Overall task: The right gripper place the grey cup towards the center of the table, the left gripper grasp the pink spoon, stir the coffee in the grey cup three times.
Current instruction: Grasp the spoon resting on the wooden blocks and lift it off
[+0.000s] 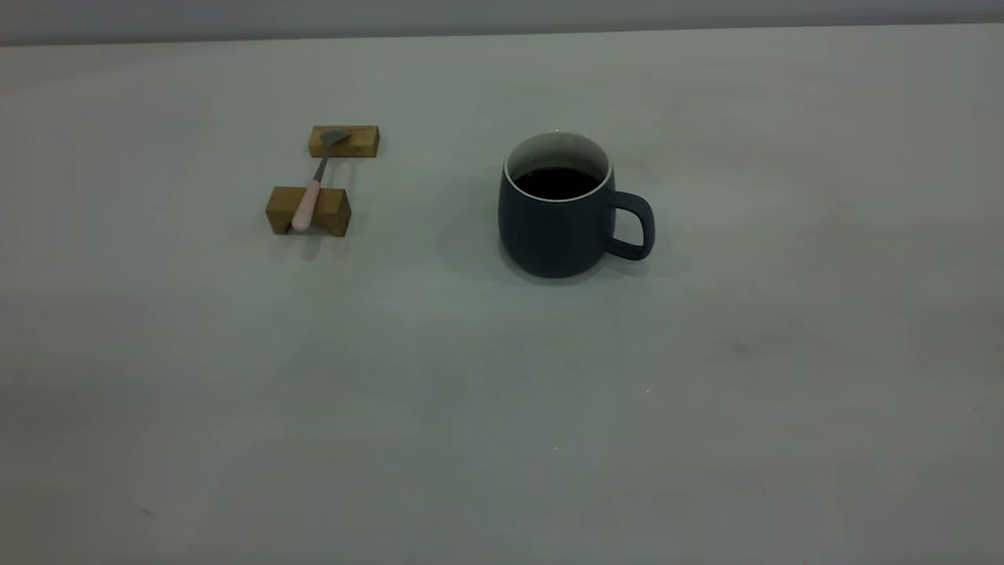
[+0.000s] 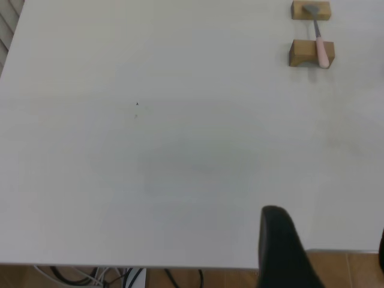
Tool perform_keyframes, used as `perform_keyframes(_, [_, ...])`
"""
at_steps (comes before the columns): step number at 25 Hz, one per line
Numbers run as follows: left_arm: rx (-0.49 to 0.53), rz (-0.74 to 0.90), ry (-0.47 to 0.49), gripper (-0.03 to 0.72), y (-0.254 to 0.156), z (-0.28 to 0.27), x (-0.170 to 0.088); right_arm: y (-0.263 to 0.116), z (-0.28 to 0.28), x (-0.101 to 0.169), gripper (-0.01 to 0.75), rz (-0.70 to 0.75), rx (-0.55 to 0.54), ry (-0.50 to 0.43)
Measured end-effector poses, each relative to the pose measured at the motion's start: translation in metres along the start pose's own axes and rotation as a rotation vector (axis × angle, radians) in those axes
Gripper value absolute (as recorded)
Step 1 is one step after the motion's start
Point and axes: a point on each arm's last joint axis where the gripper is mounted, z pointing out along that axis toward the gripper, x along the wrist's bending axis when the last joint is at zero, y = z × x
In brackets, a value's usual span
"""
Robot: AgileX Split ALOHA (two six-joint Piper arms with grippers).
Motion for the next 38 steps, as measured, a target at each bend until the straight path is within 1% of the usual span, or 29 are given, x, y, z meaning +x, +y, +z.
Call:
perform_keyframes(5, [0.000,0.000,0.000,0.461,0.000,0.000,0.000,-0.017,0.003,0.002,0.591,0.041,-0.035,-0.042])
perform_keyframes(10, [0.000,0.000,0.000,0.461,0.000,0.000,0.000,-0.023,0.000,0.003,0.591,0.064,-0.073,-0.051])
perform_keyframes(16, [0.000,0.000,0.000,0.461,0.000,0.000,0.000,-0.023,0.000,0.002,0.588,0.072,-0.076,-0.054])
perform_keyframes(38, [0.000,-0.003,-0.011,0.461,0.000,0.000,-0.001,-0.023,-0.001,0.002,0.472,0.072,-0.077,-0.054])
